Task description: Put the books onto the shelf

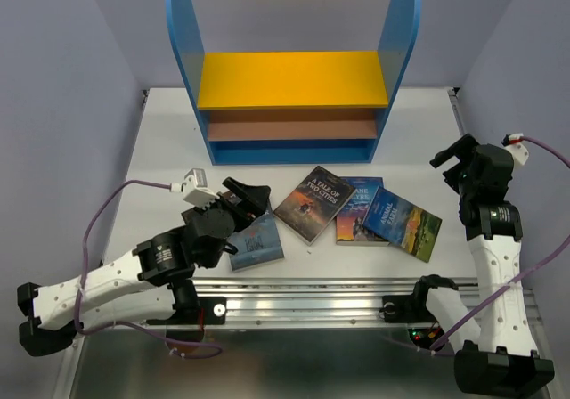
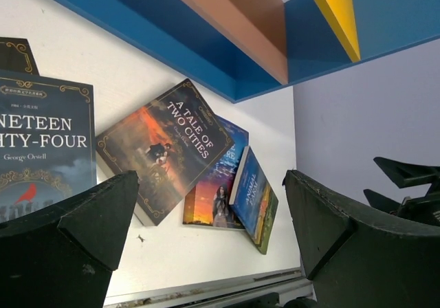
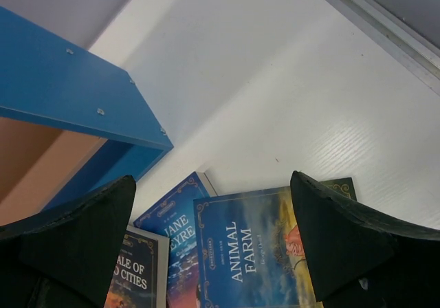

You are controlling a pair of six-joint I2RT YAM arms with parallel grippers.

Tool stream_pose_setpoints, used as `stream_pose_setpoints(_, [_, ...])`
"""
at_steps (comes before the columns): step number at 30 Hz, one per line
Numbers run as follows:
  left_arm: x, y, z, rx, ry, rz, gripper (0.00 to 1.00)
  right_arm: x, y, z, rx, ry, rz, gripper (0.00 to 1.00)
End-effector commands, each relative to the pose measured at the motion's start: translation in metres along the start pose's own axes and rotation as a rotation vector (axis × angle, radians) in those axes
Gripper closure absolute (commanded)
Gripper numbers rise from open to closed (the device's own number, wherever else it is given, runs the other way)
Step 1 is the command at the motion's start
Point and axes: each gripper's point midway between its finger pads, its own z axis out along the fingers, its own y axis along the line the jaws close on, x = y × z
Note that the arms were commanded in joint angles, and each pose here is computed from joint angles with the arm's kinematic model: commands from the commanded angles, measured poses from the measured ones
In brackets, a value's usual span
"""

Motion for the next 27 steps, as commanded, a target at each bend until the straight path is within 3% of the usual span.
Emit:
stream_pose_setpoints(1, [0.015, -0.013, 0.017, 0.019, -0.005, 0.036, 0.01, -0.004, 0.011, -0.004, -0.053, 0.001, 0.026, 0.00])
stream_pose_setpoints(6, [0.072, -0.060, 0.049, 0.121, 0.119, 0.118, 0.01, 0.013, 0.007, -0.001, -0.056, 0.041, 0.039, 0.00])
stream_pose_setpoints(7, [0.083, -0.090, 0.048, 0.220, 0.168, 0.108, 0.01, 0.015, 0.005, -0.002, -0.056, 0.042, 0.035, 0.00])
stream_pose_setpoints(8, [0.108, -0.087, 0.061, 0.220, 0.211, 0.206, 0.01, 0.016, 0.003, -0.003, -0.054, 0.044, 0.022, 0.00])
stream_pose_setpoints(11, [0.137, -0.122, 0.067, 0.307, 0.309, 0.253, 0.01, 0.017, 0.000, -0.006, -0.050, 0.034, 0.024, 0.00])
stream_pose_setpoints(16, [0.195, -0.138, 0.090, 0.418, 0.440, 0.301, 0.01, 0.015, 0.001, -0.016, -0.081, 0.021, 0.030, 0.00])
stream_pose_setpoints(20, [0.219, -0.152, 0.104, 0.484, 0.500, 0.286, 0.01, 0.015, -0.003, -0.018, -0.074, 0.005, 0.029, 0.00])
stream_pose_setpoints(27, [0.272, -0.136, 0.123, 0.477, 0.639, 0.315, 0.01, 0.014, -0.002, -0.021, -0.080, 0.004, 0.024, 0.00])
